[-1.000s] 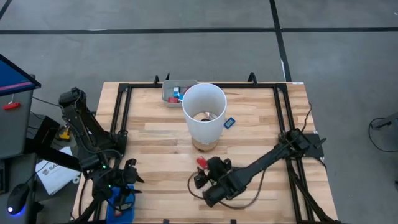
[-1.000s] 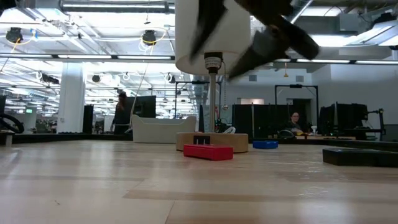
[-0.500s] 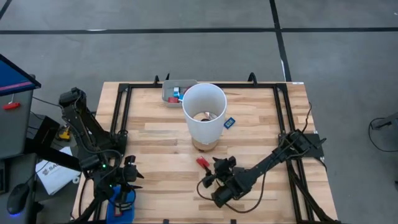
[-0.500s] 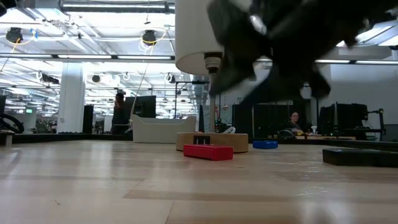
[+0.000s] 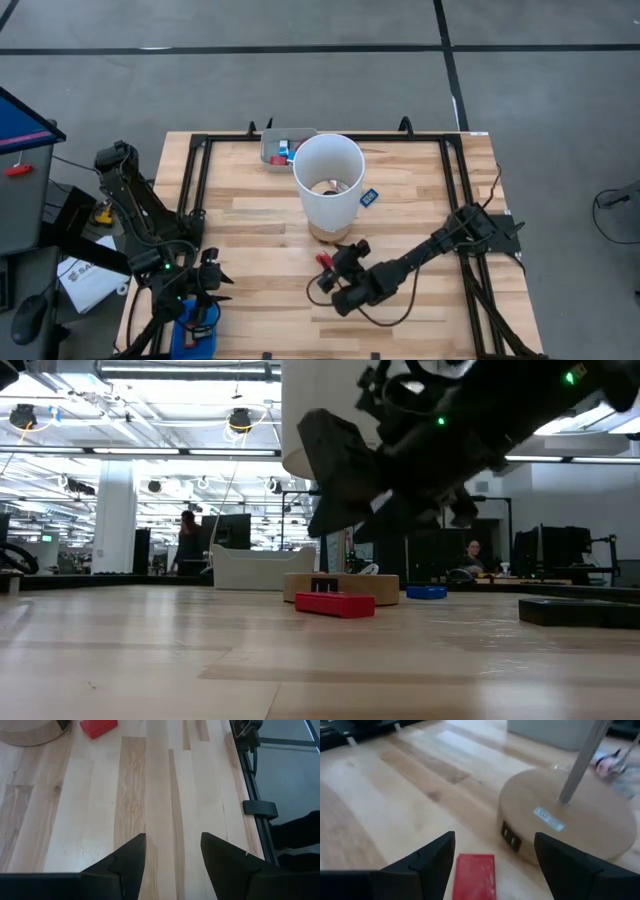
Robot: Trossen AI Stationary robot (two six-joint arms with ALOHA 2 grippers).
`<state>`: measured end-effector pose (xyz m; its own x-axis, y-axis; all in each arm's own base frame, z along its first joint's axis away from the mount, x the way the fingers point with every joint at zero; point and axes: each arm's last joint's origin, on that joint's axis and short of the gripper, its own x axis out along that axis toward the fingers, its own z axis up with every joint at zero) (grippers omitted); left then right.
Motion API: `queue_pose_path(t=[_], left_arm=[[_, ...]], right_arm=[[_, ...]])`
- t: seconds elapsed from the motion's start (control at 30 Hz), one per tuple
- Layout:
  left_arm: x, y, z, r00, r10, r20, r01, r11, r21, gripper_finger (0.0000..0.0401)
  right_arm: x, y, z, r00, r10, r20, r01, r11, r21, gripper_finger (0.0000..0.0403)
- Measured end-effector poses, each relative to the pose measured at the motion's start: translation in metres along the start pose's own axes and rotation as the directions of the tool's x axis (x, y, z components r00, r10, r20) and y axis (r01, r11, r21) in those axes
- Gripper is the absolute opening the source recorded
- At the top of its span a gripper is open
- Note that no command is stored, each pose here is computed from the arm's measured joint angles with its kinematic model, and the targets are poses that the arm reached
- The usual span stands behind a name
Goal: Pick & Place Office items
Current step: Put the red digital timer into the blue bin
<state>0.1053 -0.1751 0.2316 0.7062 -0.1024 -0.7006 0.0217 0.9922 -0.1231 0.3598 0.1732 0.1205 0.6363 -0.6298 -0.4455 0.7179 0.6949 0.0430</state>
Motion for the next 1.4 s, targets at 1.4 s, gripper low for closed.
queue_pose_path(t=[1.4], left_arm=[[0.0, -0.001, 0.0, 1.0, -0.005, 0.001, 0.005, 1.0, 0.021, 0.0186]], right_arm=[[0.048, 0.026, -0.041, 0.978, 0.026, -0.207, -0.029, 0.999, -0.013, 0.0158]])
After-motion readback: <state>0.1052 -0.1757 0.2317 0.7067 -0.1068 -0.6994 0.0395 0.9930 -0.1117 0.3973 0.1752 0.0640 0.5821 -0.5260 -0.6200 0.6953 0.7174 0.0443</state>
